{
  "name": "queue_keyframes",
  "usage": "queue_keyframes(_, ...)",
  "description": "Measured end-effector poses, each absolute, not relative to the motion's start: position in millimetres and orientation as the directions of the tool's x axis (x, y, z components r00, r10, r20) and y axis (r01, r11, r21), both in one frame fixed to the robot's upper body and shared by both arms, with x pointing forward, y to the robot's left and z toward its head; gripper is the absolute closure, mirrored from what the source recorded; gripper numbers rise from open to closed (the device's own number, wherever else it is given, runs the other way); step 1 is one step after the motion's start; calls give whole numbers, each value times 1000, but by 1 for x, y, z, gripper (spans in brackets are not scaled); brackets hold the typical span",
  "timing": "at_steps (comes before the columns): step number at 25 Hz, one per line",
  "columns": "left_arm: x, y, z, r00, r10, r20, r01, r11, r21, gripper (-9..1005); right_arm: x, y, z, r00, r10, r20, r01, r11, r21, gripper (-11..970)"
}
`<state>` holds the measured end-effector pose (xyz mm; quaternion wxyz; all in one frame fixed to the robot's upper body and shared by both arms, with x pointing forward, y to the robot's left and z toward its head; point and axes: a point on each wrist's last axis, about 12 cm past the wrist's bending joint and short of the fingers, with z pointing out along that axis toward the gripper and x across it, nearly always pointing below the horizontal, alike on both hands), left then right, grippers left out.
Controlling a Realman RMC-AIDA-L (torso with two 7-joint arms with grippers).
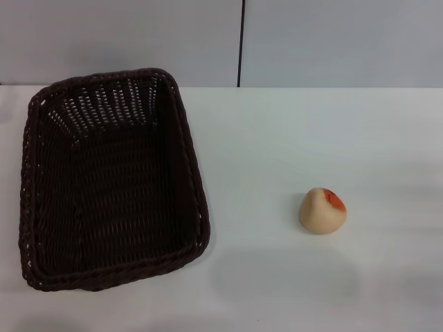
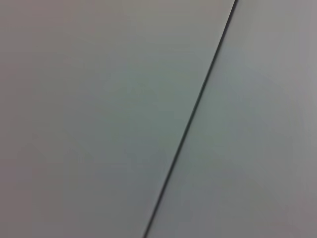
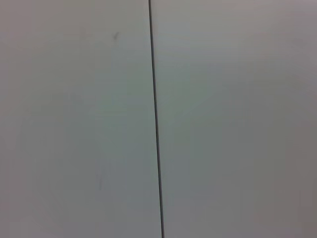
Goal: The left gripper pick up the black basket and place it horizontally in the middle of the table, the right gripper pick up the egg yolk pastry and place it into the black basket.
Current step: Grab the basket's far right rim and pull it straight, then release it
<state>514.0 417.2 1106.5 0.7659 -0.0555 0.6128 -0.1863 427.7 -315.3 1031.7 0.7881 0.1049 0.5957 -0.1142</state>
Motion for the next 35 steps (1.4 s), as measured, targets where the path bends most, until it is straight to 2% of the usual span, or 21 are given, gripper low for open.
queue_keyframes(1, 514, 417, 1106, 179, -353, -918, 217, 924, -313, 511, 428, -315, 1032, 264, -55, -963, 305, 952, 29, 396)
queue_keyframes(3, 515, 423, 1128, 52, -458, -888, 294, 856, -425, 513, 428, -315, 1032, 264, -55, -963, 305, 952, 29, 396)
queue_keyframes(8, 518, 424, 1144, -76, -491, -868, 326, 810, -487, 519, 428, -315, 1032, 266, -54, -963, 305, 952, 31, 396)
queue_keyframes(12, 521, 421, 1162, -215, -452, -866, 332, 800, -500, 524, 428, -315, 1032, 267, -54, -962, 305, 952, 32, 396)
queue_keyframes(14, 520, 421, 1165, -236, -446, -863, 330, 799, -503, 526, 429, -315, 1032, 267, -54, -962, 305, 952, 32, 396)
queue_keyframes(15, 519, 418, 1176, -306, -415, -857, 329, 798, -504, 527, 429, -315, 1032, 268, -53, -962, 304, 952, 32, 397)
queue_keyframes(21, 515, 413, 1190, -432, -352, -830, 304, 810, -502, 534, 432, -314, 1034, 274, -54, -960, 298, 954, 31, 397)
queue_keyframes(22, 514, 408, 1198, -501, -307, -809, 291, 821, -491, 535, 434, -314, 1034, 277, -54, -959, 294, 955, 31, 397)
queue_keyframes(26, 515, 405, 1200, -537, -285, -794, 280, 828, -486, 539, 436, -314, 1035, 279, -59, -958, 290, 957, 26, 397)
queue_keyframes(28, 519, 393, 1202, -650, -205, -732, 245, 855, -457, 542, 437, -315, 1035, 280, -65, -958, 288, 957, 20, 396)
queue_keyframes(35, 526, 378, 1195, -754, -87, -651, 189, 921, -341, 549, 443, -314, 1034, 269, -72, -960, 276, 961, 5, 397)
